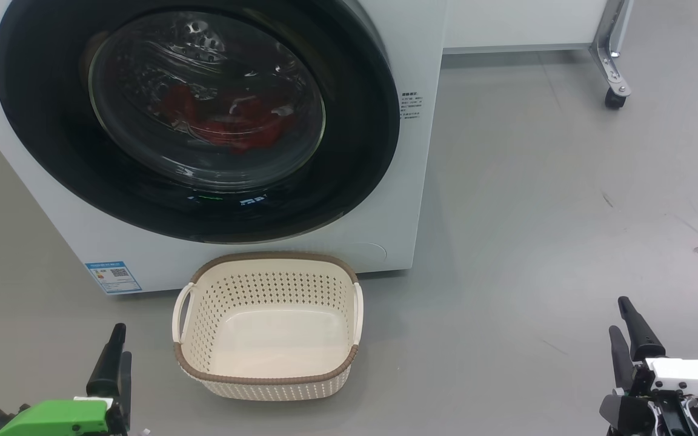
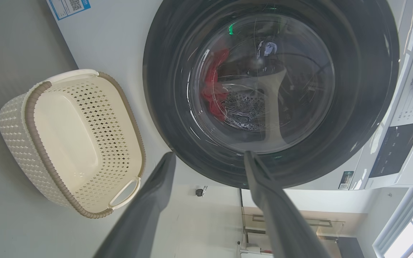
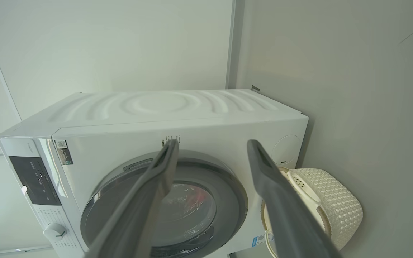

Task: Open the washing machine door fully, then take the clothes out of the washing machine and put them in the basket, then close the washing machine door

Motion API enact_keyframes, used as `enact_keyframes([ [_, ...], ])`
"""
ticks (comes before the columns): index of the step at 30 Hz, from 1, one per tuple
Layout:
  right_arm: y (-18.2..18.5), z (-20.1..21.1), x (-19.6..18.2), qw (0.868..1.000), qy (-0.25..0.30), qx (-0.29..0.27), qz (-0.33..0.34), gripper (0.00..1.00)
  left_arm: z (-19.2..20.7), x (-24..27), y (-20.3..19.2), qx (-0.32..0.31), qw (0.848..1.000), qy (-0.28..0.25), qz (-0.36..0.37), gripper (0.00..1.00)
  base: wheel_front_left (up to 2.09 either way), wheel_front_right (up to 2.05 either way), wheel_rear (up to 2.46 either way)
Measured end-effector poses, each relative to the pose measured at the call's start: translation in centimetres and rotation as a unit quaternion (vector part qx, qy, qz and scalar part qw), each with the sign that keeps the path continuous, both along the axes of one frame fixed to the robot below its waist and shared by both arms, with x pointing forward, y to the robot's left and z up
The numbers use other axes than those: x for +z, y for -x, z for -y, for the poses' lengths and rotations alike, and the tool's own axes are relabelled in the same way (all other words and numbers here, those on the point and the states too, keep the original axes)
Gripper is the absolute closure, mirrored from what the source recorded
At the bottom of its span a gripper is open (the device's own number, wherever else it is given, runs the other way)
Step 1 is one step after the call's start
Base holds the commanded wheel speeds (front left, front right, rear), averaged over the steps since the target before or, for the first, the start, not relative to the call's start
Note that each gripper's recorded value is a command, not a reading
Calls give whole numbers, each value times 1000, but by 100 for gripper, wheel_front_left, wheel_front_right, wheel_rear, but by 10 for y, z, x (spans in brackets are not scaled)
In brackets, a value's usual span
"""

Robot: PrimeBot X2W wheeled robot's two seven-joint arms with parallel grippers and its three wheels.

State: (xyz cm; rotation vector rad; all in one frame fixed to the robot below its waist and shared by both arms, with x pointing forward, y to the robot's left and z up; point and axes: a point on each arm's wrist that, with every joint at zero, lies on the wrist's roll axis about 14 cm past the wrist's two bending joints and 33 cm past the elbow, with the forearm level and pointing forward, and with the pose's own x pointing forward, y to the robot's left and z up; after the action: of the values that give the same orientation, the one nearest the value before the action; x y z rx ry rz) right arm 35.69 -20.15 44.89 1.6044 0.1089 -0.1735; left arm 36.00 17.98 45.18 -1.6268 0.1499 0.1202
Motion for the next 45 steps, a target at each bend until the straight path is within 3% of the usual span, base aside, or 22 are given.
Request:
enact_keyframes([
  [20,-5,4,9,998,59,5,9,0,5,11,-4,-4,999,-38,17,0,0,0,0],
  [29,-9,2,13,992,124,17,13,0,4,19,-7,-12,993,-113,31,0,0,0,0],
  [36,-13,4,19,980,194,29,20,0,3,20,-7,-21,985,-169,34,0,0,0,0],
  [45,-14,4,17,952,301,53,17,0,5,19,-8,-44,963,-264,39,0,0,0,0],
])
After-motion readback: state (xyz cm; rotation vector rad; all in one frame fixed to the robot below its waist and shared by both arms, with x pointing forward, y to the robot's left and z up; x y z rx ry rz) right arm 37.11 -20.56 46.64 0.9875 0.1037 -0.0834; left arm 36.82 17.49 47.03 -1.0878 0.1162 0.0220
